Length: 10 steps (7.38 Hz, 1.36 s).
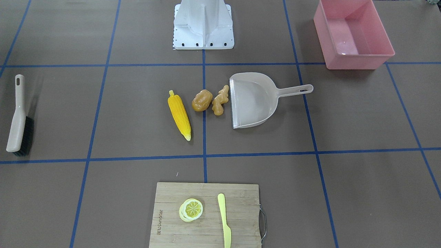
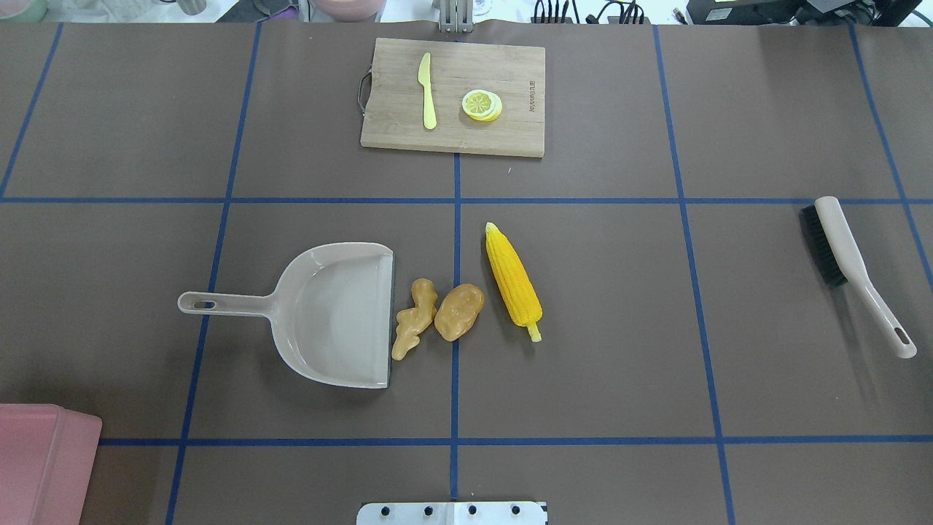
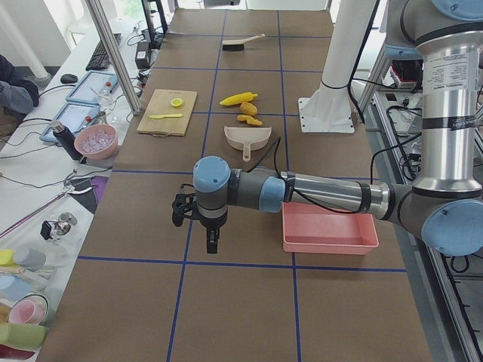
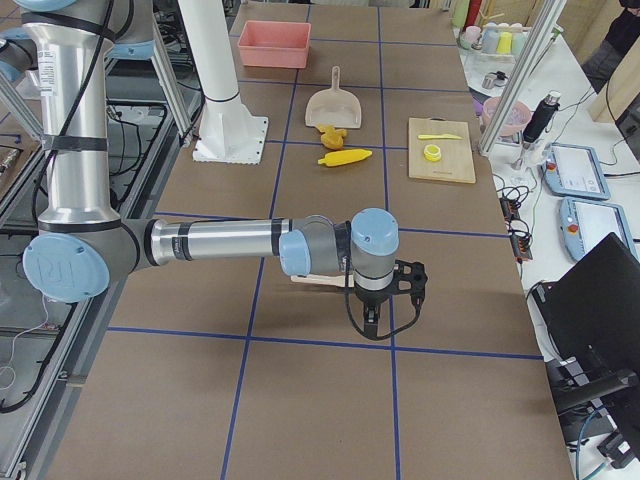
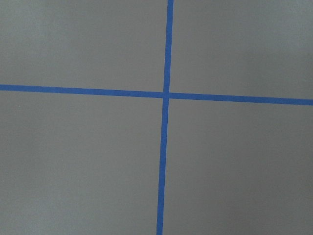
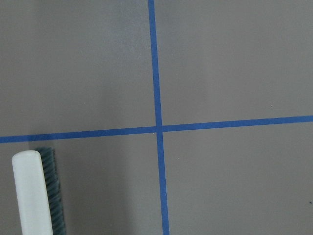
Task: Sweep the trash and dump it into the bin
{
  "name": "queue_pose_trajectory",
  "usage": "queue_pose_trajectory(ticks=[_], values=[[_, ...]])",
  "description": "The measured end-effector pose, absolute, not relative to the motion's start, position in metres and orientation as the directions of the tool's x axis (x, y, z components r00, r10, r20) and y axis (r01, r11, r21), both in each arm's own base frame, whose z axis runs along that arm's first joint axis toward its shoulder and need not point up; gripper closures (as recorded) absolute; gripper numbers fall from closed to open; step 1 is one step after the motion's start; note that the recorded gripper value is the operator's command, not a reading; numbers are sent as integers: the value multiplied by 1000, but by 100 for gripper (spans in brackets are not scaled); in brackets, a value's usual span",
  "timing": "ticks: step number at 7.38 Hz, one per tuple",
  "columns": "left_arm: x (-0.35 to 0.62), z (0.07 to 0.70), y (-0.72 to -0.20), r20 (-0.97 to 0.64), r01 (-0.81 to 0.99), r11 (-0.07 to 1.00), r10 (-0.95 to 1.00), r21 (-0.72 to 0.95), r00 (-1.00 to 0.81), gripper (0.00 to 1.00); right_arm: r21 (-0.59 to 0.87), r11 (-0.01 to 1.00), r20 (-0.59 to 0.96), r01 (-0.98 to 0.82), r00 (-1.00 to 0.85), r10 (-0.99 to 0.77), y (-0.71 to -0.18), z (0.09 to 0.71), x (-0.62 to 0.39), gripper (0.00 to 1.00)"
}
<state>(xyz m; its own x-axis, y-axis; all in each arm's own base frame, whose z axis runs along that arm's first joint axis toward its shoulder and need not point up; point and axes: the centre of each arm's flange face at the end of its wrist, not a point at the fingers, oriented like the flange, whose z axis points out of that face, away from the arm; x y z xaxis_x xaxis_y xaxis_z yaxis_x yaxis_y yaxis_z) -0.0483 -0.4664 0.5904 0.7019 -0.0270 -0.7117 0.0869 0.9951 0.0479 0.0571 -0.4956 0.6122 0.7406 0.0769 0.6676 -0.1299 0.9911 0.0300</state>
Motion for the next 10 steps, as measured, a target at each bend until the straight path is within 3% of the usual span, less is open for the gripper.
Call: queue_pose_trajectory(ticks=[2, 5, 10], values=[[-46, 577, -474, -713, 82, 992, 11, 96, 701, 2, 28, 992, 671, -126, 738, 75, -495, 614, 57, 0], [16, 547, -489, -674, -37, 957, 229, 287, 702, 2, 37, 992, 690, -122, 721, 63, -496, 607, 55, 0], [105, 472, -467, -602, -193, 865, 467, 462, 648, 2, 21, 992, 711, -124, 699, 72, -493, 603, 52, 0]])
